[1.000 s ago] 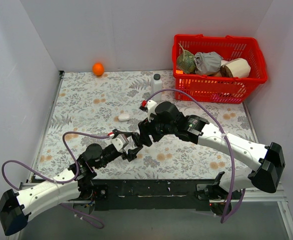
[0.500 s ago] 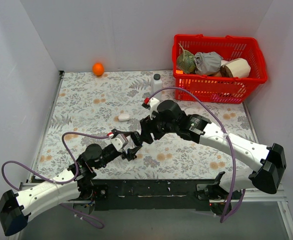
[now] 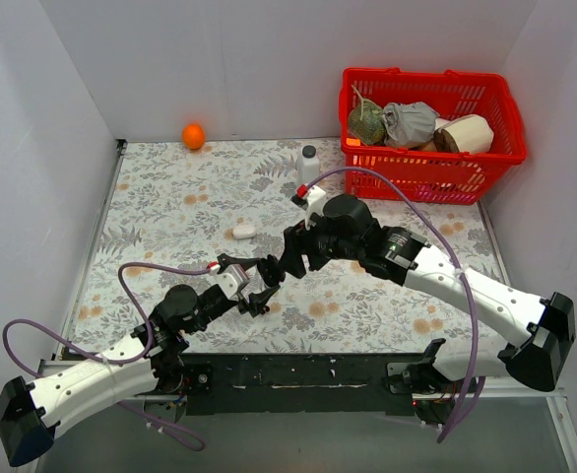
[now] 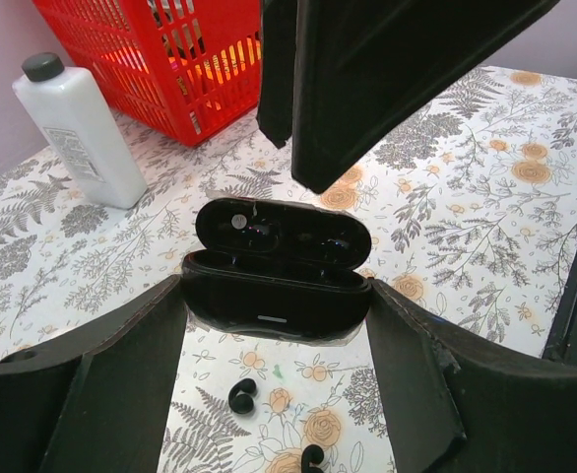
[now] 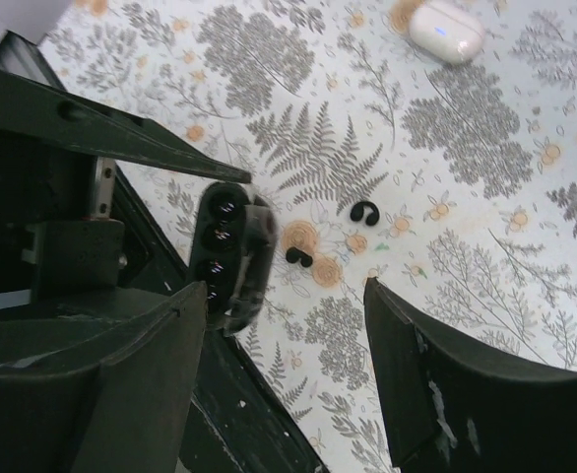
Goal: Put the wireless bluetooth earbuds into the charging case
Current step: Open the charging case.
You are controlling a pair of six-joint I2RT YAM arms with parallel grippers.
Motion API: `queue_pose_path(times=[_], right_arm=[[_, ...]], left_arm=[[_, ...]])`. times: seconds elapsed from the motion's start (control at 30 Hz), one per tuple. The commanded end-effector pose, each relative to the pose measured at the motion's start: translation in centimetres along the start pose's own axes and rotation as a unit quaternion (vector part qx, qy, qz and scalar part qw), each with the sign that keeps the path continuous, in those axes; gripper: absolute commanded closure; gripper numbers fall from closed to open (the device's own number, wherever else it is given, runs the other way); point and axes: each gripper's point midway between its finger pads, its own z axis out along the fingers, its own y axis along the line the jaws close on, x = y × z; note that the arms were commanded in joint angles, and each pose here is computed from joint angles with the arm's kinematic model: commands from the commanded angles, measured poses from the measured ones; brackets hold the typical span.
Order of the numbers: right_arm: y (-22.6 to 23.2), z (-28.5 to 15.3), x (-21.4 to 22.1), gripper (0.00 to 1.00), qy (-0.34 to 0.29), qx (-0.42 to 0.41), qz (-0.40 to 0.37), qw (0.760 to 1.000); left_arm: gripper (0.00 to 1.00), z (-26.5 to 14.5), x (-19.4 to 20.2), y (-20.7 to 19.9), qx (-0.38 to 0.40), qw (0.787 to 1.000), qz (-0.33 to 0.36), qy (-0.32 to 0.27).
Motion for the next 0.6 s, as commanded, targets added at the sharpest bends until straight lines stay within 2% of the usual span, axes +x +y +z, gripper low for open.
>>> queue_pose_path(times=[0.0,0.13,0.23,0.43,0.57], right_arm=[[2.9,-0.9,-3.2,0.27,-0.052,-0.067,-0.007,0.996],[2.9,0.1,-2.9,0.27,-0.033,-0.068,-0.004,0.997],[2.0,1.1,-1.9,0.31,-0.012,-0.047,0.003,0.999],[1.1,1.6,-1.6,0.46,-0.006,-0.037,0.016,0.999],[1.3,1.7,-1.6,0.60,-0.006,-0.048,0.016,0.999]], left_arm=[[1.00,0.0,-1.1,0.0,0.000,1.000,0.001,-0.021],[1.00,0.0,-1.2,-0.1,0.001,1.000,0.001,-0.021],[1.00,0.0,-1.3,-0.1,0.002,1.000,0.001,-0.024],[1.00,0.2,-1.5,-0.3,0.007,1.000,0.000,-0.026],[1.00,0.2,-1.6,-0.3,0.007,1.000,0.001,-0.029]])
